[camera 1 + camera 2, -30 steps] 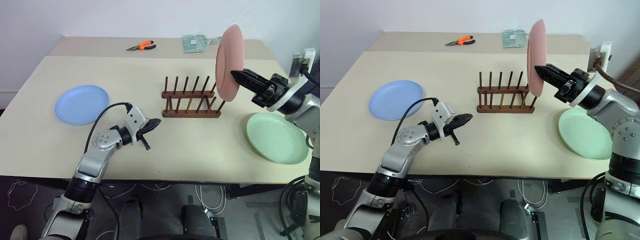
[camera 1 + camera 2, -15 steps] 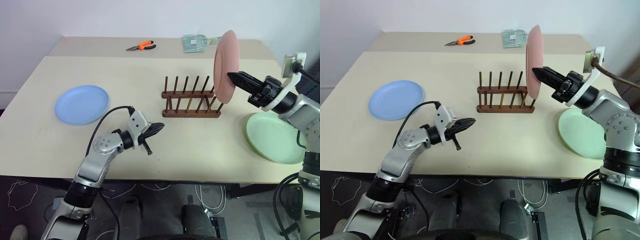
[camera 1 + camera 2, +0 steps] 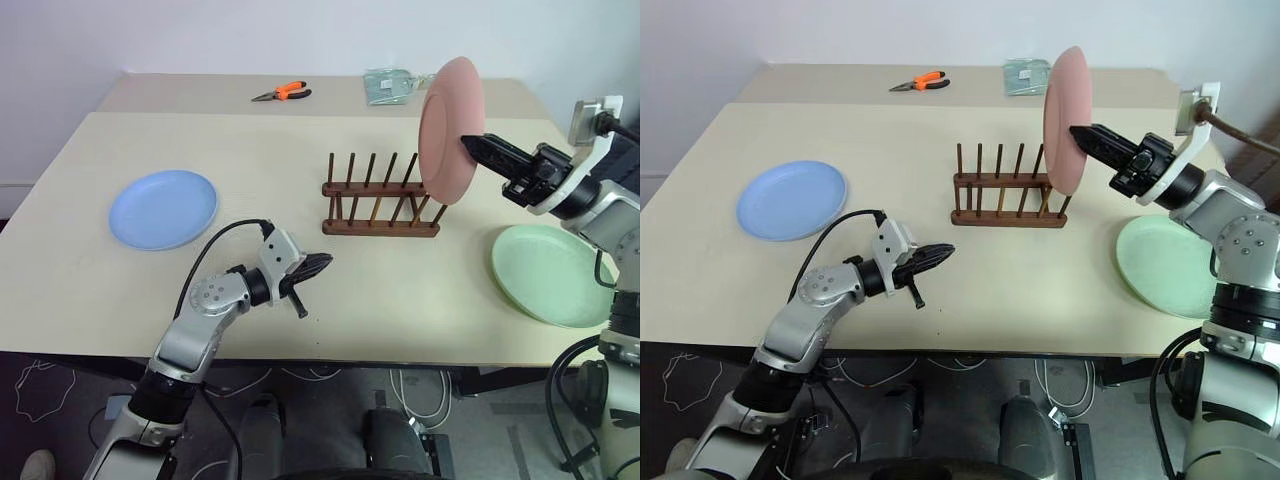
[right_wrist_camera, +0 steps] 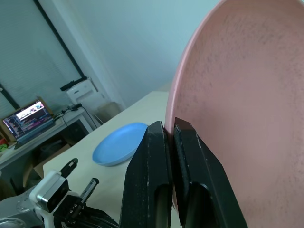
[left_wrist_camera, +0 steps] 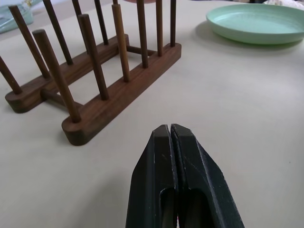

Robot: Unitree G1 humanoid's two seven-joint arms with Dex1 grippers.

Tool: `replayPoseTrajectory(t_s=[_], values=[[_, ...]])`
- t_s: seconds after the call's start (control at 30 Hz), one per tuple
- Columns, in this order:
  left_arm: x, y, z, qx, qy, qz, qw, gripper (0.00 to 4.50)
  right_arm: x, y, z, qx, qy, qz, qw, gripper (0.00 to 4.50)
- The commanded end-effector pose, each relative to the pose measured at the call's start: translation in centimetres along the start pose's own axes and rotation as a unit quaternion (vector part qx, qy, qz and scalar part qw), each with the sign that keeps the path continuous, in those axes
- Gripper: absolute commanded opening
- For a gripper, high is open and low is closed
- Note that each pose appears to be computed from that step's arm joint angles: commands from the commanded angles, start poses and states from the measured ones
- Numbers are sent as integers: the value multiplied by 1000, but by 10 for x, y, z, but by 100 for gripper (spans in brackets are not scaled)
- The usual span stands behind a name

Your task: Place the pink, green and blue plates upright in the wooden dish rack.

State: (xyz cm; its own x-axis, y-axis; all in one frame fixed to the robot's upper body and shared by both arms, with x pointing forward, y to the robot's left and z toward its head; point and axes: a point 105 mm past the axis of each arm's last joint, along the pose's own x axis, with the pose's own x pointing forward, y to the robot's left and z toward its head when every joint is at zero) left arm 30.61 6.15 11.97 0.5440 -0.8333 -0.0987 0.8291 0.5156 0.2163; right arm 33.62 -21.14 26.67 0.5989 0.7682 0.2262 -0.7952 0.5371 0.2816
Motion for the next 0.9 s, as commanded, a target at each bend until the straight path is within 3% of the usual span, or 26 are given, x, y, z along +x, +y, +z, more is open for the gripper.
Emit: replayPoseTrajectory(t_s=[0.03,0.13,0.23,0.4,0.53,0.63,0.73,0.77,0.9], values=[[0,-2,13,19,-19,-1,1000,0,-1,-1,16,-6,-26,1,1000,3],[1,-2,14,20,-20,-1,1000,0,-4,-13,17,30,-44,-13,998,3],[1,-1,14,20,-21,-1,1000,0,-8,-24,13,31,-40,-36,998,91],[3,-3,14,21,-21,-5,1000,0,-11,-40,31,-50,-62,-113,990,309],[4,-4,14,21,-21,-6,1000,0,-42,-55,64,-111,-117,-208,965,309],[4,-5,14,21,-21,-8,1000,0,-67,-53,71,-127,-125,-237,955,309],[6,-7,12,20,-19,-14,1000,0,-88,-49,60,-146,-84,-263,950,398],[7,-8,12,21,-19,-19,999,0,-93,-49,43,-166,-34,-277,946,439],[12,-9,14,31,-22,-38,999,0,-103,-42,-26,-221,150,-291,919,446]])
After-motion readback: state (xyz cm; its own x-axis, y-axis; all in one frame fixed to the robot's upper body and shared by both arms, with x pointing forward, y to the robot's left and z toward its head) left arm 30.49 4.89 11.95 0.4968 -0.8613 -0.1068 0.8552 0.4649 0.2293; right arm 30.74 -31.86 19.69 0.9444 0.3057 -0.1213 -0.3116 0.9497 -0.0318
